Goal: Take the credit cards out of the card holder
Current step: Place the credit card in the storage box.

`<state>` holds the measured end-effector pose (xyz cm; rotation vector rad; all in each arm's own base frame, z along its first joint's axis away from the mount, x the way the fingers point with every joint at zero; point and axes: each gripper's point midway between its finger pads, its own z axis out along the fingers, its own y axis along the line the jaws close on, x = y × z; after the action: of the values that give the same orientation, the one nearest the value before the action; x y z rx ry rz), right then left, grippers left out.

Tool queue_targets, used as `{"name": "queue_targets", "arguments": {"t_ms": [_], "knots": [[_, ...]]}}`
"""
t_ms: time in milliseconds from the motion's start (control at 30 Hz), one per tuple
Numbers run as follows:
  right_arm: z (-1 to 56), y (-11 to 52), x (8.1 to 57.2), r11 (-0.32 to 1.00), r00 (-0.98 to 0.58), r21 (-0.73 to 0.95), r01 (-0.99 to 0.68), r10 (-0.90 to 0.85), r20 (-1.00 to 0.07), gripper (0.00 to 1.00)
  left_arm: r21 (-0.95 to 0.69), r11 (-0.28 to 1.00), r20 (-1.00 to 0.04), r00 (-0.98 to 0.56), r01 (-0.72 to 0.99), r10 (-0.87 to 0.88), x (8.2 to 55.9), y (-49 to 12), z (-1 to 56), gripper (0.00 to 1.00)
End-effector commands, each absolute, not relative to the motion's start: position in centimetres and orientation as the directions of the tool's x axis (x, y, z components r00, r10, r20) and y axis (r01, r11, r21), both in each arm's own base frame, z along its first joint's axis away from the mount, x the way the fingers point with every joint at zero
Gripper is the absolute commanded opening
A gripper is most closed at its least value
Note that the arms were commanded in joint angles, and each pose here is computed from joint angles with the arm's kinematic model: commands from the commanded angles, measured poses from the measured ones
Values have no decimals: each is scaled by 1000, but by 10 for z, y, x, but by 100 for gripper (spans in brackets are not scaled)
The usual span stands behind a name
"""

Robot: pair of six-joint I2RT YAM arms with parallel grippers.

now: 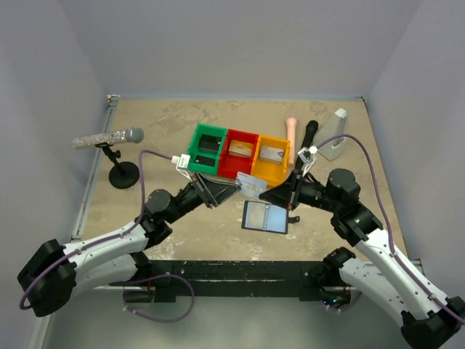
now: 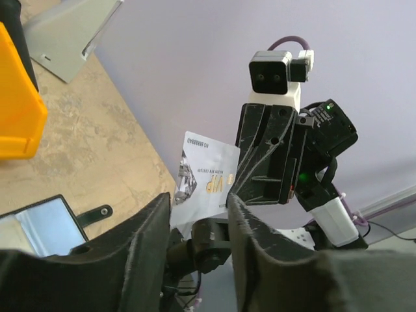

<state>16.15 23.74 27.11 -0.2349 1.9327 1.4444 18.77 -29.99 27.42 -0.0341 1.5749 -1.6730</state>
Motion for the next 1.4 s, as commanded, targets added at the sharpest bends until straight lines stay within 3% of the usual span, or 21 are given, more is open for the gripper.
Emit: {"name": "queue_targets", "arguments": {"t_ms": [0, 33, 67, 100, 233, 333, 500, 567, 733, 1367], "knots": [[295, 226, 166, 394, -666, 722, -568, 295, -685, 0, -824, 217, -537, -600, 523, -593, 197, -287, 278, 54], [291, 219, 169, 432, -672, 725, -537, 301, -677, 0, -820, 249, -547, -580, 515, -604, 200, -281, 277, 64], [285, 211, 174, 476, -677, 726, -496, 311, -667, 0, -818, 289, -557, -564, 496, -609, 204, -275, 273, 84], [281, 203, 181, 517, -679, 727, -451, 329, -656, 0, -814, 333, -569, -535, 477, -624, 209, -267, 271, 85], [247, 157, 221, 703, -677, 691, -166, 428, -599, 0, -780, 543, -625, -432, 312, -649, 227, -224, 252, 81], [232, 145, 245, 774, -703, 631, -60, 416, -577, 0, -739, 616, -668, -412, 271, -620, 230, -211, 251, 78], [241, 143, 291, 845, -672, 525, -102, 330, -662, 0, -686, 682, -702, -476, 253, -530, 223, -211, 234, 73], [245, 152, 307, 848, -661, 491, -200, 253, -707, 0, -677, 693, -707, -478, 248, -520, 220, -208, 229, 73], [229, 146, 330, 893, -749, 422, -159, 170, -640, 0, -645, 733, -725, -476, 216, -498, 213, -190, 218, 72], [153, 159, 406, 911, -857, 412, -40, 181, -483, 0, -598, 774, -746, -499, 210, -441, 206, -182, 199, 72]]}}
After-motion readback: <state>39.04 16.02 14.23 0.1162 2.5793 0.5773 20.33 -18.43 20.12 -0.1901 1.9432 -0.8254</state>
